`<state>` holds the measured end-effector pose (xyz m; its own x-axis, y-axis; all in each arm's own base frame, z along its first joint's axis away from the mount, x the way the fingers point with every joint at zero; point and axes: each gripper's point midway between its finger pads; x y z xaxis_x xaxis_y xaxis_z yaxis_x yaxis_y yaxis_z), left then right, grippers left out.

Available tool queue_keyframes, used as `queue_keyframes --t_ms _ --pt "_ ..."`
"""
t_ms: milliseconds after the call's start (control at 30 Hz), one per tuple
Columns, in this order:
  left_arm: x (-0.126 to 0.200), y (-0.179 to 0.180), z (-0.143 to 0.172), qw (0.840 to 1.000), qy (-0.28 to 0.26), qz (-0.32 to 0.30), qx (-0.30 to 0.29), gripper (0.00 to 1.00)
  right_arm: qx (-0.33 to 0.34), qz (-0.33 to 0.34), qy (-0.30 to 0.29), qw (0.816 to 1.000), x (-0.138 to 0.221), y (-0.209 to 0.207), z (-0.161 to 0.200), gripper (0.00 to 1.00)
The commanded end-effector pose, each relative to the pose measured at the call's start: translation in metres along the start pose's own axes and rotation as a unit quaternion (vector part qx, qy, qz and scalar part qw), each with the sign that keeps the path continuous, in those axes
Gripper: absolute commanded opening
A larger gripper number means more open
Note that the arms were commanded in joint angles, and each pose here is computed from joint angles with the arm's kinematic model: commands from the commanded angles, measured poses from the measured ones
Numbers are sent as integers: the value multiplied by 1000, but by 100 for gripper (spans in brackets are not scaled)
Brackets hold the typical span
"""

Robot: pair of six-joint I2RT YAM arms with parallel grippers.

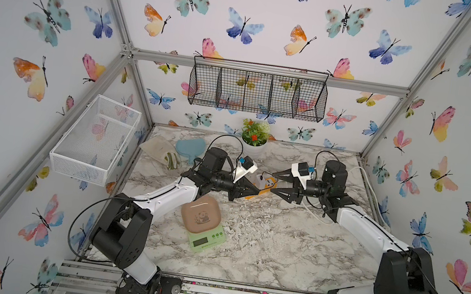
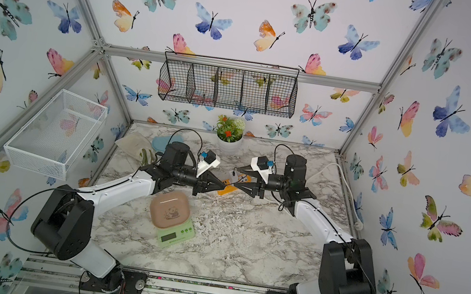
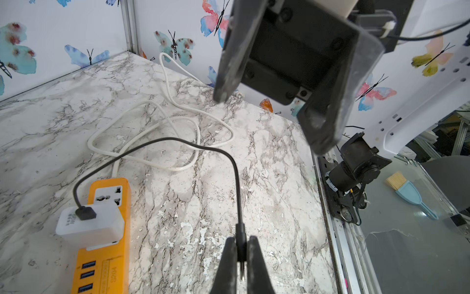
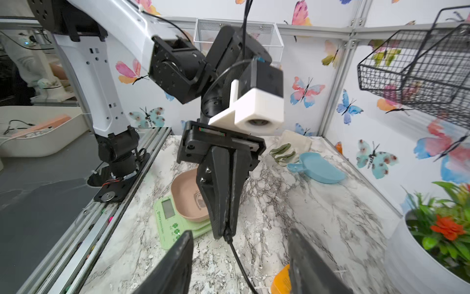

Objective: Charge the electronic scale
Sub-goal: Pick up the charging cable from the center of the board.

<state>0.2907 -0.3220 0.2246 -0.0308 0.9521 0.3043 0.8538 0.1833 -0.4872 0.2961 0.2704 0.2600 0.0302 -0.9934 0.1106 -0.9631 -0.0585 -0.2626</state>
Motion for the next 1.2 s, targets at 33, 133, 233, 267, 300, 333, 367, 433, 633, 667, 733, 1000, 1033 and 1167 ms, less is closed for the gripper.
queue_keyframes --t_ms 33,133,233,267,300,333,367,433,633,667,733,1000,1033,1167 --pt "0 1 8 999 30 17 9 5 -37 -63 -13 997 -4 11 5 57" --pt "-2 4 5 999 31 14 6 5 -45 -62 -4 997 -6 8 13 56" --pt "-2 5 2 999 32 12 3 5 -56 -61 5 997 -11 7 19 55" --pt "-3 6 2 999 32 12 2 5 -59 -59 13 996 -13 7 22 55" --pt "-3 6 1 999 32 12 2 5 -60 -57 18 996 -15 6 23 54" --pt "-2 6 0 999 32 11 1 5 -61 -57 19 996 -16 6 24 54" --pt "-2 6 0 999 31 10 0 5 -62 -58 20 996 -16 6 24 54" --pt "-3 7 -1 999 32 9 -1 5 -61 -59 20 996 -17 7 24 53" --pt "-3 7 0 999 32 11 -4 5 -70 -60 38 995 -28 7 32 49" --pt "-3 7 0 999 32 9 -4 5 -74 -63 39 995 -29 8 33 48" --pt "-3 7 0 999 32 9 -5 5 -75 -64 40 994 -30 8 34 46" --pt "-2 7 -2 999 30 8 -8 4 -82 -65 46 993 -32 9 37 28" --pt "-2 6 -3 999 30 8 -8 4 -82 -65 46 993 -32 9 36 27" --pt "-3 6 -4 1000 27 9 -8 4 -83 -64 48 993 -32 10 36 27"
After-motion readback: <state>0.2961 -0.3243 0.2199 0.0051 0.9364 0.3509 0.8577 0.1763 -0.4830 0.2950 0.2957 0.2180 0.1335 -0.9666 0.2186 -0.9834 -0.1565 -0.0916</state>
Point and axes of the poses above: each gripper's point midway between its finger pads, its own x axis back along the fingers, its own y axis along the line the jaws close on, z = x × y, and after that the axes turned 13 degrees about x, right-handed
